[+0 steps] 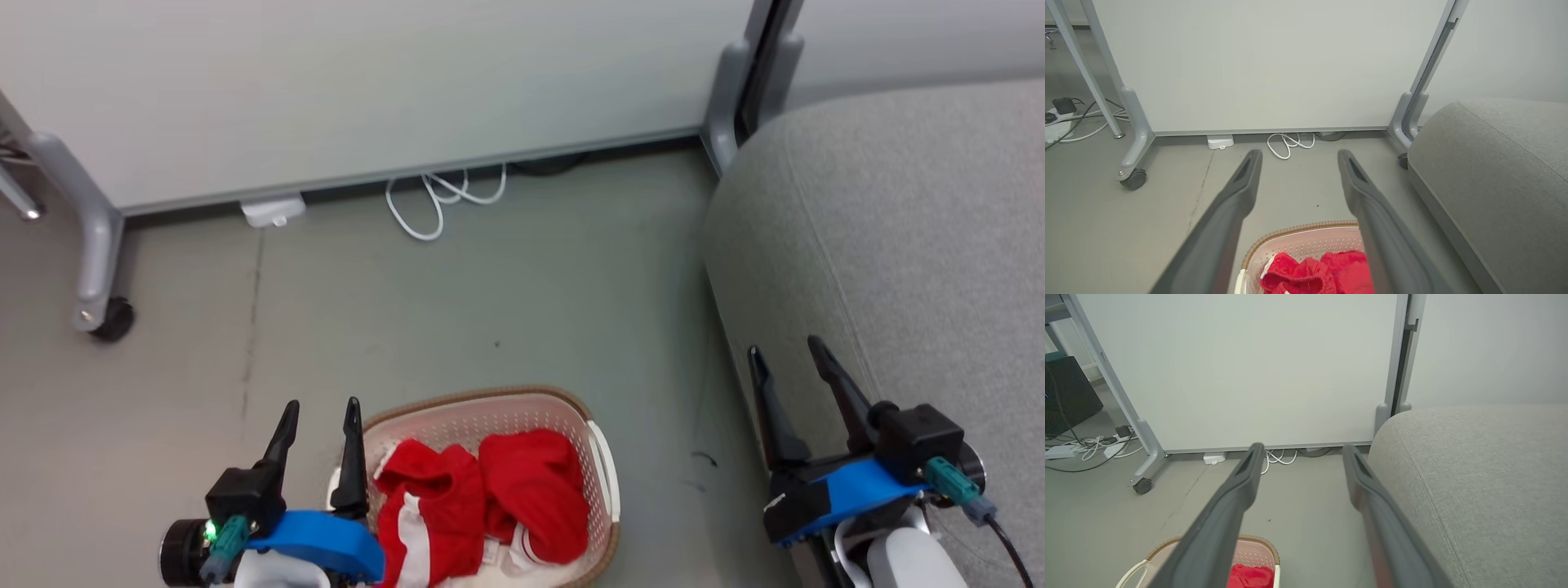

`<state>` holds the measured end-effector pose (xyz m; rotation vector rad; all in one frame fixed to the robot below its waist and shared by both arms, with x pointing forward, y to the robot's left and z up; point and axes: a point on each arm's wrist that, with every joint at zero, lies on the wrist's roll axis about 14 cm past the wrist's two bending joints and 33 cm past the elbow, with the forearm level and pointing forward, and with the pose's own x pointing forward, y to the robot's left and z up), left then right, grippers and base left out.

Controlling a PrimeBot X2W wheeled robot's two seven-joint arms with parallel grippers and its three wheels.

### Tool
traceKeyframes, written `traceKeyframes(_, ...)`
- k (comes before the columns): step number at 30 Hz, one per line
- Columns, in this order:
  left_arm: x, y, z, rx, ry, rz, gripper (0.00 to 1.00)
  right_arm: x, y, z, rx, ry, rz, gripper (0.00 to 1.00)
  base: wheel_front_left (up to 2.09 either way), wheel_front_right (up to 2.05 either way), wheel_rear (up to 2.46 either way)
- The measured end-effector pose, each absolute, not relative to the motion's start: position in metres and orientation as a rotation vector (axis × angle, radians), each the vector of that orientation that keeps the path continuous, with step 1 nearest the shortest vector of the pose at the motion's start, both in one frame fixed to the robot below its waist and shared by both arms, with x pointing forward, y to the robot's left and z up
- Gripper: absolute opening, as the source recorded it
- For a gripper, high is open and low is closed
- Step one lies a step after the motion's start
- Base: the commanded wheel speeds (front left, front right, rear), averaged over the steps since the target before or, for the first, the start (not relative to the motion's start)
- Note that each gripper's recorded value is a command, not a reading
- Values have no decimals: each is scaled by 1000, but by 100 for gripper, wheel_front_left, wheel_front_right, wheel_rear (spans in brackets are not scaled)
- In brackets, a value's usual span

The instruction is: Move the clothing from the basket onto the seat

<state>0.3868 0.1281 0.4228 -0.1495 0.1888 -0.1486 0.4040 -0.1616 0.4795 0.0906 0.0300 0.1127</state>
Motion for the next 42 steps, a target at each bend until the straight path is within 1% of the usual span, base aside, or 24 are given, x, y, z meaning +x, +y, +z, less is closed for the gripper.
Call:
traceKeyframes(8, 405, 106, 350, -106, 404, -233, 100, 426, -176, 453, 83, 84, 74, 100, 0, 0, 0)
traceKeyframes(18, 407, 83, 251, -59, 696, -340, 100, 438, -203, 405, 86, 184, -2, 100, 0, 0, 0)
traceKeyframes(26, 396, 67, 187, -39, 886, -421, 100, 444, -216, 365, 92, 268, -39, 100, 0, 0, 0)
traceKeyframes(31, 393, 67, 158, -25, 957, -431, 100, 448, -221, 350, 100, 292, -55, 100, 0, 0, 0)
traceKeyframes(37, 390, 64, 133, -18, 1021, -443, 100, 446, -226, 333, 108, 331, -74, 100, 0, 0, 0)
traceKeyframes(42, 395, 62, 121, -15, 1041, -438, 100, 444, -229, 326, 113, 347, -83, 100, 0, 0, 0)
